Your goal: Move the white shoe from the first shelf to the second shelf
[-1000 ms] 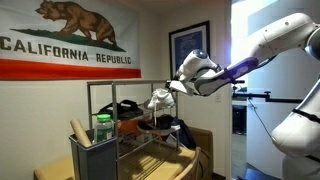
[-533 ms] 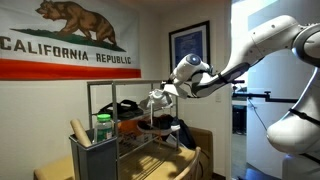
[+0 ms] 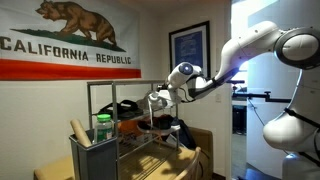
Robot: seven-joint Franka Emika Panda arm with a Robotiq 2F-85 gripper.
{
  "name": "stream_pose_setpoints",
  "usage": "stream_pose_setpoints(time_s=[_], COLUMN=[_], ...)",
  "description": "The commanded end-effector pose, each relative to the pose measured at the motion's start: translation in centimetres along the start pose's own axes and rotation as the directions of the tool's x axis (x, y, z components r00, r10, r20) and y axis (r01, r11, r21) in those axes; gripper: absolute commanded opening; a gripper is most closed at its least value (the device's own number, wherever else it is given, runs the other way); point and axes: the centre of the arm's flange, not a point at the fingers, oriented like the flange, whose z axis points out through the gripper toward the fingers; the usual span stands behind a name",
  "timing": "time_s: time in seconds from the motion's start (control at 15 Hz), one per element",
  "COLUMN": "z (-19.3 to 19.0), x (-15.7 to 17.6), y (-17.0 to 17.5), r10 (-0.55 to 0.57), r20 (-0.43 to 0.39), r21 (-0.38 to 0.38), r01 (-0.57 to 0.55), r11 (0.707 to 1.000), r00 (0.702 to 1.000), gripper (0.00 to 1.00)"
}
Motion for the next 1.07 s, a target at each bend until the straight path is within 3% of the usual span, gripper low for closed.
stream_pose_setpoints(time_s=[0.0,0.07,0.13,0.2,0.73,1.0], z=[3.7,4.0,4.3,4.5,2.2,0.0], x=[-1.1,-1.4,-1.7,-1.9,0.0,1.2], y=[-1.0,-1.0,-0.8,-0.8,-1.4,-1.7], r10=[0.017,0.017,0.012,0.005,-0.016,-0.102], r20=[-0.045,-0.048,-0.044,-0.035,0.013,0.086], r21=[-0.016,-0.025,-0.036,-0.048,-0.071,-0.093], r01=[-0.018,-0.018,-0.013,-0.006,0.017,0.110], r11=[1.000,1.000,0.999,0.999,0.997,0.989], r00=[0.999,0.999,0.999,0.999,1.000,0.991], gripper=[0.05,0.04,0.35,0.36,0.96,1.00])
